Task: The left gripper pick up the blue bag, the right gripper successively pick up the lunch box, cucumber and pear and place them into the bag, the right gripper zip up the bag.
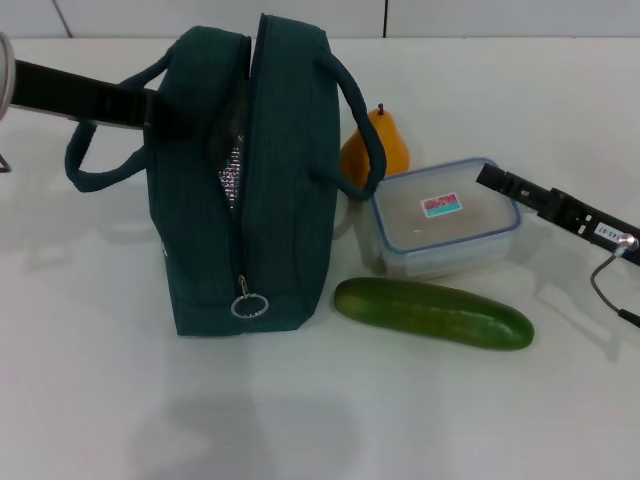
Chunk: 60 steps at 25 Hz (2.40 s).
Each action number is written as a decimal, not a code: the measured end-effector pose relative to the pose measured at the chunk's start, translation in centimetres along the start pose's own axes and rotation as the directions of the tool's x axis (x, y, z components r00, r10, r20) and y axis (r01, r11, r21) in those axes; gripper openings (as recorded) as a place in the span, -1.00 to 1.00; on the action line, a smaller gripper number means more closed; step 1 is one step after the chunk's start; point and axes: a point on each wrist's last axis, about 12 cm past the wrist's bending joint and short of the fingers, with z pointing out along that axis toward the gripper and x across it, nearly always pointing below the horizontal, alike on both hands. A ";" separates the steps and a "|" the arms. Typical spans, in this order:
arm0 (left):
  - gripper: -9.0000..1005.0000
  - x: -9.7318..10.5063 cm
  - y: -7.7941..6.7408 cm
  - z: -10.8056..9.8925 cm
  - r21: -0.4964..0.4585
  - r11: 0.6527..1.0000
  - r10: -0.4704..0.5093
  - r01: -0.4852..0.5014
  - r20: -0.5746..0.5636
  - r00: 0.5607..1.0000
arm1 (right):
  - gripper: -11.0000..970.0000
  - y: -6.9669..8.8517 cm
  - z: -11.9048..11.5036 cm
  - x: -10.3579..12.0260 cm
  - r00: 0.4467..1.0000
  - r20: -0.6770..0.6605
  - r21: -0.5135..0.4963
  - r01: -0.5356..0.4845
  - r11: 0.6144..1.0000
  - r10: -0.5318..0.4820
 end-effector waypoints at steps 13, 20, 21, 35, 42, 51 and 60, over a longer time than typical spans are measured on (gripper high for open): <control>-0.90 0.1 0.1 0.0 -0.001 1.000 0.001 -0.001 -0.004 1.000 | 0.67 1.0 0.4 0.3 0.991 -0.032 -0.074 -0.132 0.988 0.130; -0.90 0.5 0.1 0.1 0.004 1.000 -0.004 0.004 -0.010 1.000 | 0.66 1.4 0.3 0.5 0.979 -0.050 -0.101 -0.200 0.975 0.196; -0.90 0.5 0.1 0.1 0.004 1.000 -0.004 0.004 -0.011 1.000 | 0.66 1.4 0.2 0.5 0.978 -0.049 -0.104 -0.207 0.973 0.202; -0.90 0.9 0.1 0.3 0.007 1.000 -0.007 0.008 -0.025 1.000 | 0.55 1.6 -0.1 0.7 0.962 -0.061 -0.120 -0.274 0.954 0.268; -0.90 1.1 0.2 0.3 0.006 1.000 -0.009 0.009 -0.027 1.000 | 0.41 1.7 0.2 0.8 0.960 -0.077 -0.118 -0.275 0.954 0.268; -0.90 1.1 0.2 0.2 0.005 1.000 -0.007 0.007 -0.027 1.000 | 0.03 1.7 0.6 0.6 0.962 -0.080 -0.112 -0.269 0.957 0.261; -0.90 1.1 0.3 0.3 0.004 1.000 -0.003 0.003 -0.029 1.000 | -0.40 1.8 1.1 0.6 0.960 -0.092 -0.105 -0.275 0.956 0.266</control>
